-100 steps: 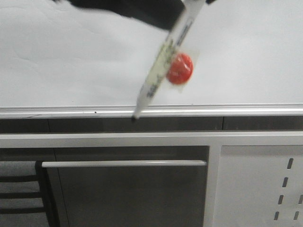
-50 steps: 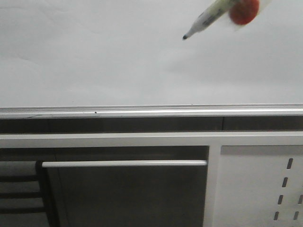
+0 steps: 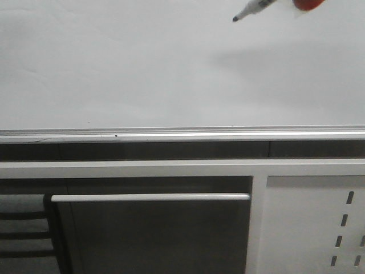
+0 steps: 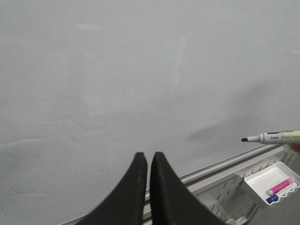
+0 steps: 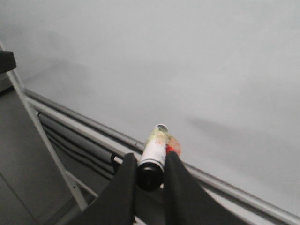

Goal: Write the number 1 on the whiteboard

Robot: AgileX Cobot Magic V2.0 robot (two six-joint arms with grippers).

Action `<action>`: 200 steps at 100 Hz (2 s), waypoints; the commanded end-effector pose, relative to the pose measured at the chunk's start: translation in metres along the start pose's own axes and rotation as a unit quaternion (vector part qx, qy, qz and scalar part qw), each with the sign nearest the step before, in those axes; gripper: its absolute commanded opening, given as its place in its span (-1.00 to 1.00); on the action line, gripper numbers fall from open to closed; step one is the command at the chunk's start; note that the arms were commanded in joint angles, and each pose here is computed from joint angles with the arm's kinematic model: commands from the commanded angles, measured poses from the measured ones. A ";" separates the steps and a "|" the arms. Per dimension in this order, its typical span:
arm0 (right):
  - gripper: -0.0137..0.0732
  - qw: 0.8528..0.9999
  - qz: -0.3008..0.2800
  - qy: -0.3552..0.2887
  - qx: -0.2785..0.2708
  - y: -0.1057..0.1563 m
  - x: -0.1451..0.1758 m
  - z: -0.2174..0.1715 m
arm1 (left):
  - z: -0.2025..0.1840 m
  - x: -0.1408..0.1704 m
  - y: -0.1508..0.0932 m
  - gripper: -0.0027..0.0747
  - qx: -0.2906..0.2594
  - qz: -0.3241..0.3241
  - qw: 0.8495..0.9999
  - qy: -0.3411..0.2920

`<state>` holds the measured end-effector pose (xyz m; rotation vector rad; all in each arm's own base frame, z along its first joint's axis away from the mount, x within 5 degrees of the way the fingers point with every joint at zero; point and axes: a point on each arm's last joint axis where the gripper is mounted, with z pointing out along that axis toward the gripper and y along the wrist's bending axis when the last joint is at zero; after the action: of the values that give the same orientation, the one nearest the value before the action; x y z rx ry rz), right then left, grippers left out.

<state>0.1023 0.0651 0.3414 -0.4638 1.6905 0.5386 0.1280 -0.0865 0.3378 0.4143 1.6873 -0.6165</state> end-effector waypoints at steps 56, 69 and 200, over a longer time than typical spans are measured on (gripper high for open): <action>-0.83 0.997 -0.061 -0.050 0.003 0.008 -0.014 0.040 | -0.003 -0.013 0.002 -0.98 -0.020 -0.025 0.999 -0.037; -0.83 0.995 -0.079 -0.058 0.001 0.013 -0.018 0.051 | -0.003 -0.013 0.002 -0.98 -0.020 -0.025 0.999 -0.037; -0.83 0.982 -0.060 0.108 -0.143 0.029 -0.044 0.074 | 0.019 -0.007 -0.018 -0.11 0.103 0.041 0.991 0.069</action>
<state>0.1445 0.1333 0.3537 -0.8796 1.7942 0.6403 0.1298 -0.1075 0.3346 0.6590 1.7633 -0.7084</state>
